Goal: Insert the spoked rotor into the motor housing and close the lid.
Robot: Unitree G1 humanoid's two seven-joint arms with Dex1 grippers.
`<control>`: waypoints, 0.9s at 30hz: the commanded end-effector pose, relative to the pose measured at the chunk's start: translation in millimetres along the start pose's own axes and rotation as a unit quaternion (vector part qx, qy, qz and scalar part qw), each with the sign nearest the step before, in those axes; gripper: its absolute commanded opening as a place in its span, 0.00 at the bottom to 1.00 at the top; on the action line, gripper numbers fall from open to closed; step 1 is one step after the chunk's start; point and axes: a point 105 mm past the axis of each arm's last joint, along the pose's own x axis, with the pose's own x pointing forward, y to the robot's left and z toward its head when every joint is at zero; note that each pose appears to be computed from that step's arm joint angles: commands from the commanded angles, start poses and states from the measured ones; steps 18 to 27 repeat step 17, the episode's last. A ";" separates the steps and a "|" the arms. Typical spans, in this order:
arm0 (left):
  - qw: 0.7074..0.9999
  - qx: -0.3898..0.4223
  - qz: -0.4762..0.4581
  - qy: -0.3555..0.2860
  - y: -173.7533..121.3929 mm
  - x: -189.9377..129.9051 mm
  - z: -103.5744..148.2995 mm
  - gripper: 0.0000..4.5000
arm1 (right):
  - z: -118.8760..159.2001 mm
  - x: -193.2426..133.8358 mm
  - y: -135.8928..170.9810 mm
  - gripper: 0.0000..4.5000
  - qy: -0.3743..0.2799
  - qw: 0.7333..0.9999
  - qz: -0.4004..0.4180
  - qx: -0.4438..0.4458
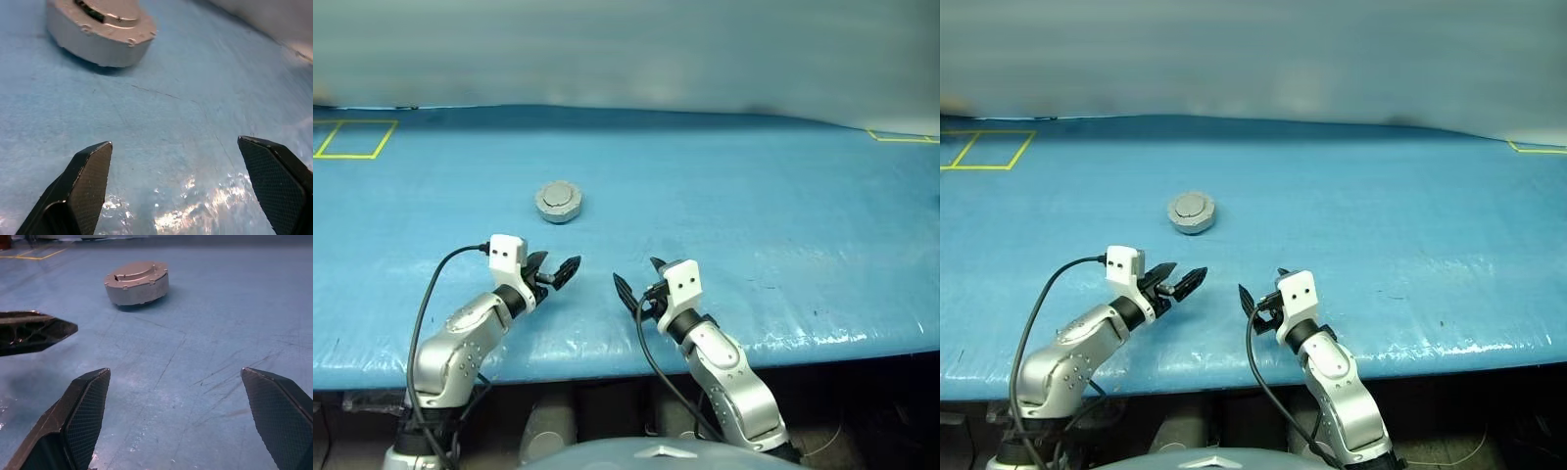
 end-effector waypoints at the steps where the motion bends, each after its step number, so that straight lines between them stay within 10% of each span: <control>1: 0.994 0.094 0.006 -0.061 -7.6 -4.3 13.8 0.99 | 20.3 -9.1 -10.9 1.00 -0.039 0.999 -0.021 -0.024; 27: 0.983 0.146 0.025 -0.106 -7.3 -3.6 10.3 0.99 | 26.6 -14.1 -13.9 1.00 -0.040 0.995 -0.030 -0.084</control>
